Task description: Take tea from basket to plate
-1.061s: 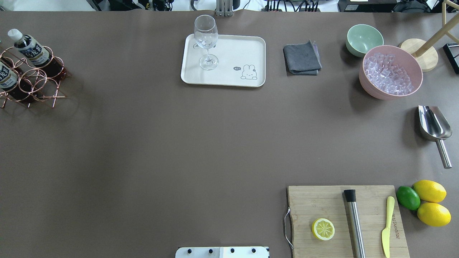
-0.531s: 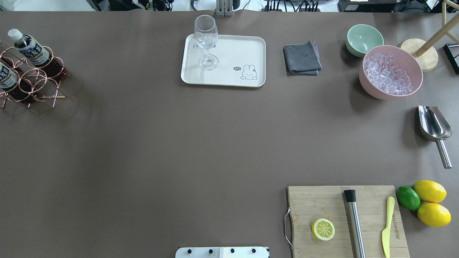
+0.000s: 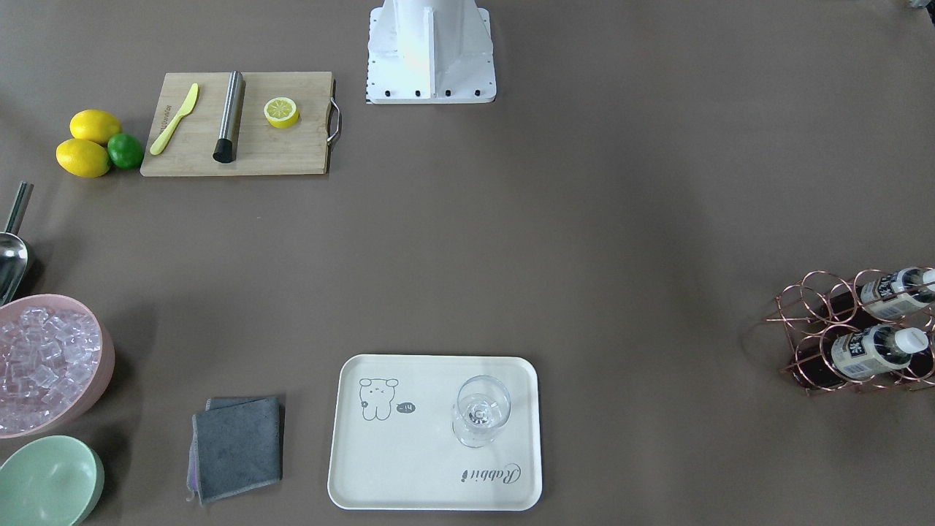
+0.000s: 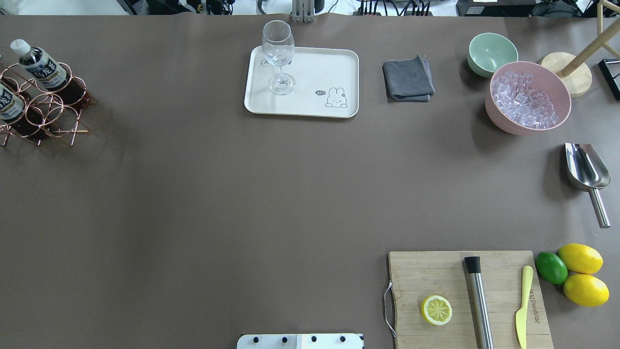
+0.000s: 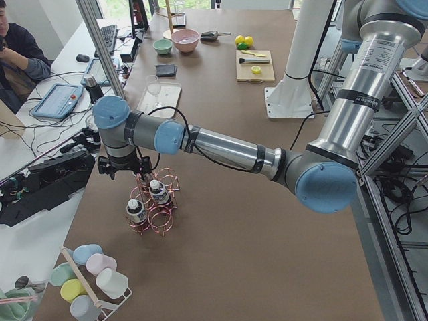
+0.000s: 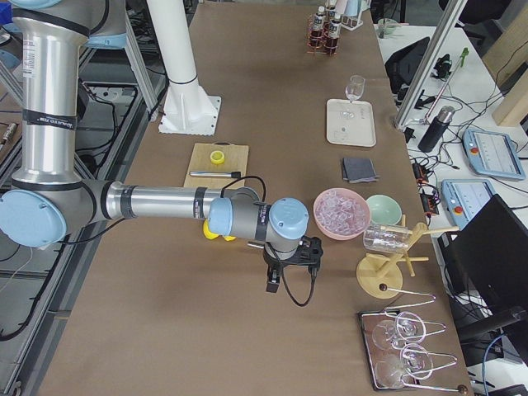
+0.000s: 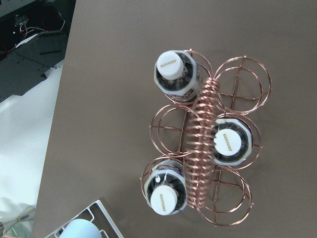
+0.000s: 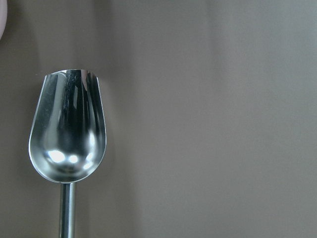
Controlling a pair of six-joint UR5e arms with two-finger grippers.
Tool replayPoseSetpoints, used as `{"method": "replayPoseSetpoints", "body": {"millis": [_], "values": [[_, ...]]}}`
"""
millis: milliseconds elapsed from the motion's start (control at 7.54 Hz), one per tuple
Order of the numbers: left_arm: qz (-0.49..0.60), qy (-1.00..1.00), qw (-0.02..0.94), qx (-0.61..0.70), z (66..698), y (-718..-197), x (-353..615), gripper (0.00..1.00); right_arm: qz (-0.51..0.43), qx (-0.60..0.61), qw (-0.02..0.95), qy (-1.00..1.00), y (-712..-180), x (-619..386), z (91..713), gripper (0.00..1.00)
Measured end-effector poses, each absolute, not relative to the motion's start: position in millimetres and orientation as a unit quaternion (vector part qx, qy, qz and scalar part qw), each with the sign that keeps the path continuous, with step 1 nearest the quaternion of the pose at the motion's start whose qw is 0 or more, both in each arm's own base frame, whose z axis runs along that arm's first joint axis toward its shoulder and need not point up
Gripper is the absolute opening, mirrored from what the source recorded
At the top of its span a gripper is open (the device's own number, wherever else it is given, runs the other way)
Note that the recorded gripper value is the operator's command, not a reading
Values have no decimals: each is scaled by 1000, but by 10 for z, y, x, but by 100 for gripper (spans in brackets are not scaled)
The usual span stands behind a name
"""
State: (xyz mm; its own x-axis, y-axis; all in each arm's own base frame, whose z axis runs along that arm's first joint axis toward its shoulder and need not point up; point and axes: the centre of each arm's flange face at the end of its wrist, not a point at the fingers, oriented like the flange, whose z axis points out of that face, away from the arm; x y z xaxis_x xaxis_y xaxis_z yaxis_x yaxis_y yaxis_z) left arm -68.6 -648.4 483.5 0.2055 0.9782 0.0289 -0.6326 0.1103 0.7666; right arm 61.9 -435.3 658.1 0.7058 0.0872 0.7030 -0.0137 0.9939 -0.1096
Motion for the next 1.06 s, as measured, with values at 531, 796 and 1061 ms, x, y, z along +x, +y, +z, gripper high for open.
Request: {"method": "replayPoseSetpoints", "body": {"millis": [531, 796, 1061], "values": [[574, 284, 693, 332, 4728, -6300, -552, 97, 36, -45, 922, -383, -4318, 709, 6596, 100], [576, 289, 692, 326, 4843, -6257, -504, 86, 39, -45, 923, -380, -4325, 727, 6602, 100], [578, 292, 690, 322, 4895, -6244, -445, 10, 35, -46, 924, -379, -4356, 701, 6605, 100]]}}
